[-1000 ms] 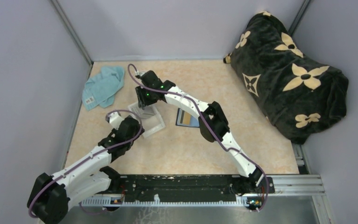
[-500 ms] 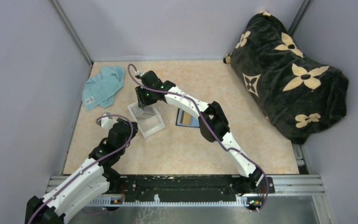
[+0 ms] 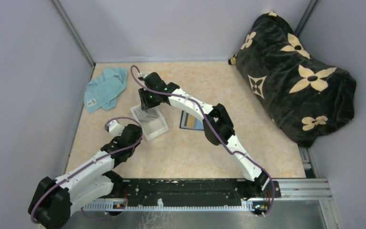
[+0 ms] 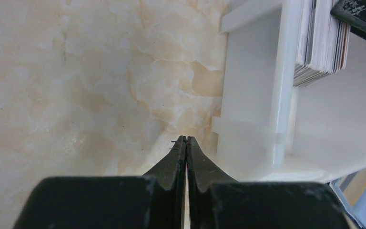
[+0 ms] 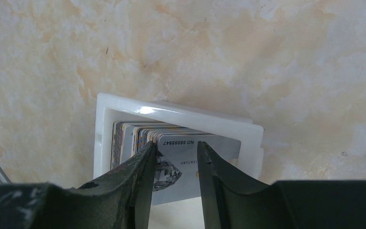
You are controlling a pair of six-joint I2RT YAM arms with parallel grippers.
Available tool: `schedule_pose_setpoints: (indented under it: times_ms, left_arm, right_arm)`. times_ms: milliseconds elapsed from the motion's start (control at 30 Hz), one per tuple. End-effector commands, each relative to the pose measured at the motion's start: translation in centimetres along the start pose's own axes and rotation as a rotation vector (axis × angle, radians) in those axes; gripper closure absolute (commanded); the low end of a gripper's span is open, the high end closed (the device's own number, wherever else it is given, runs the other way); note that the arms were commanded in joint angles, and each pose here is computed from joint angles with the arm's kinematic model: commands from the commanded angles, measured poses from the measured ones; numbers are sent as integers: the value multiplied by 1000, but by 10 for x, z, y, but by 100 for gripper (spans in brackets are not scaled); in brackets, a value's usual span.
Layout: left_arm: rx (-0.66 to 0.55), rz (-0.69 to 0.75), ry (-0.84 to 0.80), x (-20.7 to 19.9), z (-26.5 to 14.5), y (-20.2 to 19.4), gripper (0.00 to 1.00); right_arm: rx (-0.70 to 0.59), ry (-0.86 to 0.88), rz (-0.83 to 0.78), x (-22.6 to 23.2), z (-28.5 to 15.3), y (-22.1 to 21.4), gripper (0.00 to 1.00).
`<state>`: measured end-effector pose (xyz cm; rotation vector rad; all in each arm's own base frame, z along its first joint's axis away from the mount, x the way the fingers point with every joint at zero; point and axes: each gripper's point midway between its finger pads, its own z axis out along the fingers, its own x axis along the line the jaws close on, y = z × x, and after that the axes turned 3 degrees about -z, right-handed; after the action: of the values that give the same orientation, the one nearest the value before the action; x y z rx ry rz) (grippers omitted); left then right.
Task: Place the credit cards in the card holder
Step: Pick up the credit card from the storage box.
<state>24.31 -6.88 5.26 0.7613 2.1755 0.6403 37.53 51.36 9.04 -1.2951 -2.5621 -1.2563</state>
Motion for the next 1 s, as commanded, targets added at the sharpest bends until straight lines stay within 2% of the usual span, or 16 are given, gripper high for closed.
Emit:
schedule_pose_setpoints:
  times_ms: [0,233,667,967]
  left_arm:
    - [-22,-39,-18,-9,4,6,94]
    - [-6,-42,-94,-21,12,6,92]
    - [27,-42,-111,-27,18,3,91]
    - [35,-37,-107,-27,20,1,91]
  right_arm:
    - [110,-35,-8,-8,6,-37,64]
    - [94,-16,-3,-1,-3,-31,67]
    - [64,1,-13,15,-18,-19,74]
    - [51,2,-20,23,-26,-14,75]
